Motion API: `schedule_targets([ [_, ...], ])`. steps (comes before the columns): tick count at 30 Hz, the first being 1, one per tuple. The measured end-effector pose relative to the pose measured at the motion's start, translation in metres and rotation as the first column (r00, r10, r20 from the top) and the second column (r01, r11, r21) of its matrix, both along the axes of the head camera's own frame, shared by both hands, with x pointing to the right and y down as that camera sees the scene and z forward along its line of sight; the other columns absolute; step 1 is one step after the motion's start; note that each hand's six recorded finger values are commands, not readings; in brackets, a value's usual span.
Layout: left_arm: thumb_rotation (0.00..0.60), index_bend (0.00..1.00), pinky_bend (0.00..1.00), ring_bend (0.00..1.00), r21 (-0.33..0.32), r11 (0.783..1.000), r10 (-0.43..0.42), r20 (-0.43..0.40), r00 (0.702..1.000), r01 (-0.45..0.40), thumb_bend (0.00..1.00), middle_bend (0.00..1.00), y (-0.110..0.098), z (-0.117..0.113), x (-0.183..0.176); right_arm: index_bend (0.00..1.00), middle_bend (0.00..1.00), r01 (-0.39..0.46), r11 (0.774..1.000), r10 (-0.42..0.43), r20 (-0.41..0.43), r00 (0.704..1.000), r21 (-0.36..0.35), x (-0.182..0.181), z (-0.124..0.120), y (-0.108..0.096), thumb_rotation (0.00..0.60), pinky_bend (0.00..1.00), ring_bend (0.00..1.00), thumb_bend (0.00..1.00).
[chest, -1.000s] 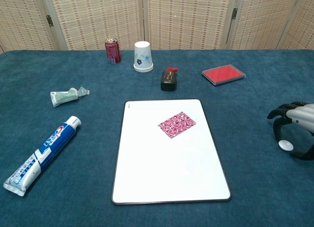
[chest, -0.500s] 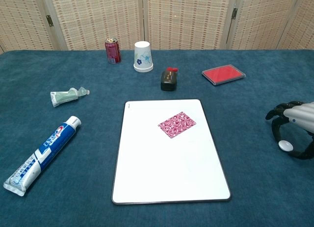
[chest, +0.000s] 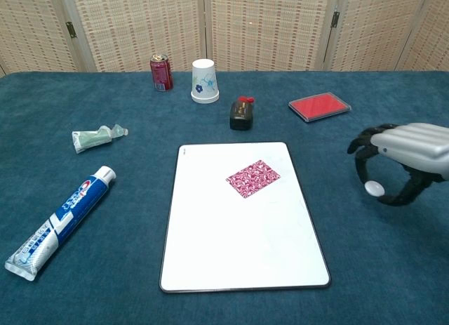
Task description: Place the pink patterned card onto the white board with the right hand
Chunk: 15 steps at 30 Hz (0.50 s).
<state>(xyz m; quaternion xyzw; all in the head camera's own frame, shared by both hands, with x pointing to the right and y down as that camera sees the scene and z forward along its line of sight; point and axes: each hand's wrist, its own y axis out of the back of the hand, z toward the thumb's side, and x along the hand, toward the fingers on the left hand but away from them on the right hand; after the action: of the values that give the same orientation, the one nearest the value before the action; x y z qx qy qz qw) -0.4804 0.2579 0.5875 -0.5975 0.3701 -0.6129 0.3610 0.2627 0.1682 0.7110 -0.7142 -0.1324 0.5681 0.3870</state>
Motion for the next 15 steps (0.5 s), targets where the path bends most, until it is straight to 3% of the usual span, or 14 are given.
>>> schedule_targets([
  [7, 0.6, 0.31, 0.0, 0.14, 0.001, 1.0, 0.001, -0.002, 1.0, -0.001, 0.34, 0.17, 0.001, -0.001, 0.002, 0.5, 0.18, 0.07, 0.997, -0.07, 0.036, 0.997, 0.01, -0.062, 0.001, -0.025, 0.6, 0.0, 0.03, 0.34],
  [15, 0.6, 0.31, 0.0, 0.14, -0.002, 1.0, -0.01, 0.005, 1.0, 0.01, 0.34, 0.17, 0.004, -0.004, -0.003, 0.5, 0.18, 0.091, 0.995, -0.089, 0.058, 0.994, -0.032, -0.128, 0.02, -0.037, 0.6, 0.0, 0.03, 0.34],
])
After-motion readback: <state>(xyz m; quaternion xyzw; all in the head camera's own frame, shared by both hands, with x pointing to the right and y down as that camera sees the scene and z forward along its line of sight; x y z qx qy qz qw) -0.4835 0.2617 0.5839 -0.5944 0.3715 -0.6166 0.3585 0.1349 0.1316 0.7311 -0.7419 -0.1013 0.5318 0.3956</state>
